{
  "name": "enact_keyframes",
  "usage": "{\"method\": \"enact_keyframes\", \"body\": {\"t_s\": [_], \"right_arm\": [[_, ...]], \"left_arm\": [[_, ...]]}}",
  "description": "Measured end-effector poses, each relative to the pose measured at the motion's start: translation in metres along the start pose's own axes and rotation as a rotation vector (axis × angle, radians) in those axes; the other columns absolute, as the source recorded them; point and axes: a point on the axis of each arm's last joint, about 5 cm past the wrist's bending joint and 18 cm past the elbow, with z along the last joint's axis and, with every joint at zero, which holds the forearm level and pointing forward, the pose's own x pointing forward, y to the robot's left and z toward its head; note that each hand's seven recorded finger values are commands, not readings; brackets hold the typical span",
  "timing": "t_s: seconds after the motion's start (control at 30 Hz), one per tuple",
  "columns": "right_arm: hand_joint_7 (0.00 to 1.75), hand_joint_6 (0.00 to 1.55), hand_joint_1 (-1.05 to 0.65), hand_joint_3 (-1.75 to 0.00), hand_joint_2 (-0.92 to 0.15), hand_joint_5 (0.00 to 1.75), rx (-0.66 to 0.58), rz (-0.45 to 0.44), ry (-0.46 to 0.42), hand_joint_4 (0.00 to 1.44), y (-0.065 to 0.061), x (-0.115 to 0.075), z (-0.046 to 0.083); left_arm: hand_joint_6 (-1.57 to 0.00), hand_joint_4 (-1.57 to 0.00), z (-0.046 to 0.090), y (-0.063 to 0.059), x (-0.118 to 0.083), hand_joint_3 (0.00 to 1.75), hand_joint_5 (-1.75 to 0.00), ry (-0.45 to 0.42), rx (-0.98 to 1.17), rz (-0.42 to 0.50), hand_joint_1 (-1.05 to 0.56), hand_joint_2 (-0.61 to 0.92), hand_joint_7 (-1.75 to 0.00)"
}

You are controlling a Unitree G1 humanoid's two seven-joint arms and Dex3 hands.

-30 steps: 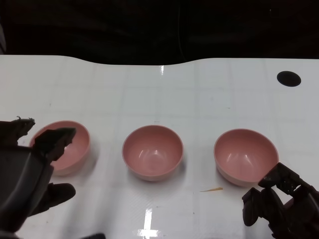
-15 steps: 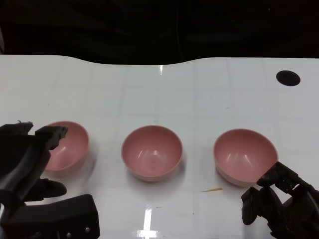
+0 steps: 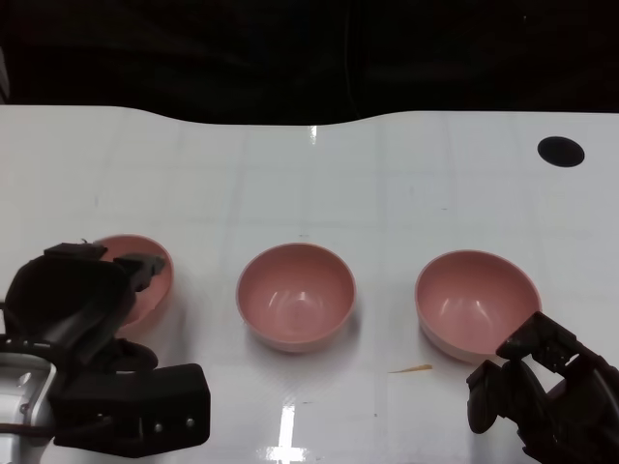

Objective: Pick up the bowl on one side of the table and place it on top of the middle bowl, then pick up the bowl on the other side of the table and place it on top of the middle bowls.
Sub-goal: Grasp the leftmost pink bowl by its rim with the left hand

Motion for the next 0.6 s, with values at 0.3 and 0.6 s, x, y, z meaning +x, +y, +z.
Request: {"method": "enact_keyframes", "body": {"t_s": [0.3, 0.6], "right_arm": [[1.23, 0.91, -0.09, -1.05, -0.56, 1.64, 0.002, -0.002, 0.001, 0.88, 0.000, 0.000, 0.000], [1.22, 0.92, -0.10, -1.07, -0.55, 1.64, 0.002, -0.002, 0.001, 0.88, 0.000, 0.000, 0.000]], "left_arm": [[-0.62, -0.46, -0.006, -0.020, 0.020, 0.28, -0.02, 0.012, -0.038, -0.117, -0.71, 0.92, -0.03], [-0.94, -0.84, -0.011, -0.034, 0.027, 0.35, -0.09, 0.000, -0.105, -0.109, -0.24, 0.92, -0.08]]}}
